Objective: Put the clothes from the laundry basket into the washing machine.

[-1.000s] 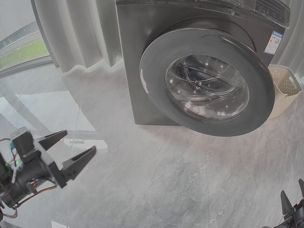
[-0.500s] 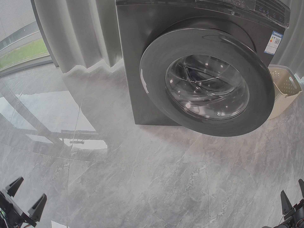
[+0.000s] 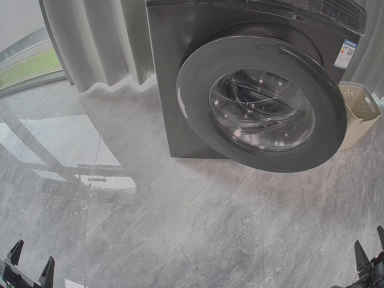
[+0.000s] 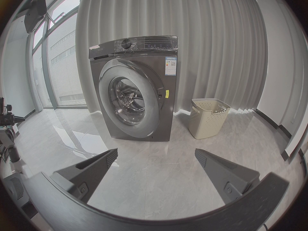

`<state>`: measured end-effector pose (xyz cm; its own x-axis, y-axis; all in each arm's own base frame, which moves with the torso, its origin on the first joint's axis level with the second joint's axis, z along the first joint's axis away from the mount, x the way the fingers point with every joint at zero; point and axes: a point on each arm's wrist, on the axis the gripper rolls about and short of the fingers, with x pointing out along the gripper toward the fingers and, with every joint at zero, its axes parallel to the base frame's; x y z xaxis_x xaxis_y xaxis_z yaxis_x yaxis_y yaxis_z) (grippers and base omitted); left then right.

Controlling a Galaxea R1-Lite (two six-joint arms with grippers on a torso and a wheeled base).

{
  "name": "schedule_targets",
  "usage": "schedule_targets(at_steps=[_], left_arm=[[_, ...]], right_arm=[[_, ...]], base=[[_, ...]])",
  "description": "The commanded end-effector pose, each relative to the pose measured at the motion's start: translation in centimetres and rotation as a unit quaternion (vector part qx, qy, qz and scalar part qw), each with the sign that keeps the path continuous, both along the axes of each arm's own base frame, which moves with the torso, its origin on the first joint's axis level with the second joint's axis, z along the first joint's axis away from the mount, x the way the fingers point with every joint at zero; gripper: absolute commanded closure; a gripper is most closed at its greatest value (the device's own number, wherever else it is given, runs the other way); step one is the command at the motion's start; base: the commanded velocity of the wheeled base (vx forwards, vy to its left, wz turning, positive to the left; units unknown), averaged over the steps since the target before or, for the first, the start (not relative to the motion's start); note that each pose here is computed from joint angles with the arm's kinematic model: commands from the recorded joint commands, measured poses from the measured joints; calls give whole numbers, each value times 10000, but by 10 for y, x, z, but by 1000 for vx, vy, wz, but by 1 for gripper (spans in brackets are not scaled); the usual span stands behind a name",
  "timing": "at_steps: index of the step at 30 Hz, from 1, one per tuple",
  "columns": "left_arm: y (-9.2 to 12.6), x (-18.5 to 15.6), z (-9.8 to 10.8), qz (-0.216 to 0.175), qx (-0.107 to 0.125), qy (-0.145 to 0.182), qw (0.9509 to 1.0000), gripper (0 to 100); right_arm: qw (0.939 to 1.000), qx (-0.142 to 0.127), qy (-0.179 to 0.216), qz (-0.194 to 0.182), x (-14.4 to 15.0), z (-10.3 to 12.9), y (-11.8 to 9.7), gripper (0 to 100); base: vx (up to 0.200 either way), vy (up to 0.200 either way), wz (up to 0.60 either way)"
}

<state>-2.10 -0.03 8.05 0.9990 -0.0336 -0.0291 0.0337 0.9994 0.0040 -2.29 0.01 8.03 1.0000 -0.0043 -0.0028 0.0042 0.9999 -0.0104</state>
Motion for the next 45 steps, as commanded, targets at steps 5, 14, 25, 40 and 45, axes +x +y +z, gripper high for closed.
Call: schedule_targets(at_steps=[5,14,25,40,45], left_arm=[[0,-2,-6,107,-8,-115,9999,0],[0,-2,-6,115,-7,-115,9999,0],[0,-2,-6,98,46,-124,9999,0],[0,-2,-6,99,-8,-115,9999,0],[0,-2,-6,99,-8,-115,9999,0]], right_arm=[[10000,-2,9,-2,0,-5,0,0],[10000,-9,9,-9,0,-5,0,0],[9863,729,656,1326,48,88,6,0],[9300,1579,2058,2603,189,68,108,0],[9209,1793,2020,2812,194,71,125,0]], base=[[0,-120,0],[0,-200,0],[0,-200,0],[0,-13,0],[160,0,0]])
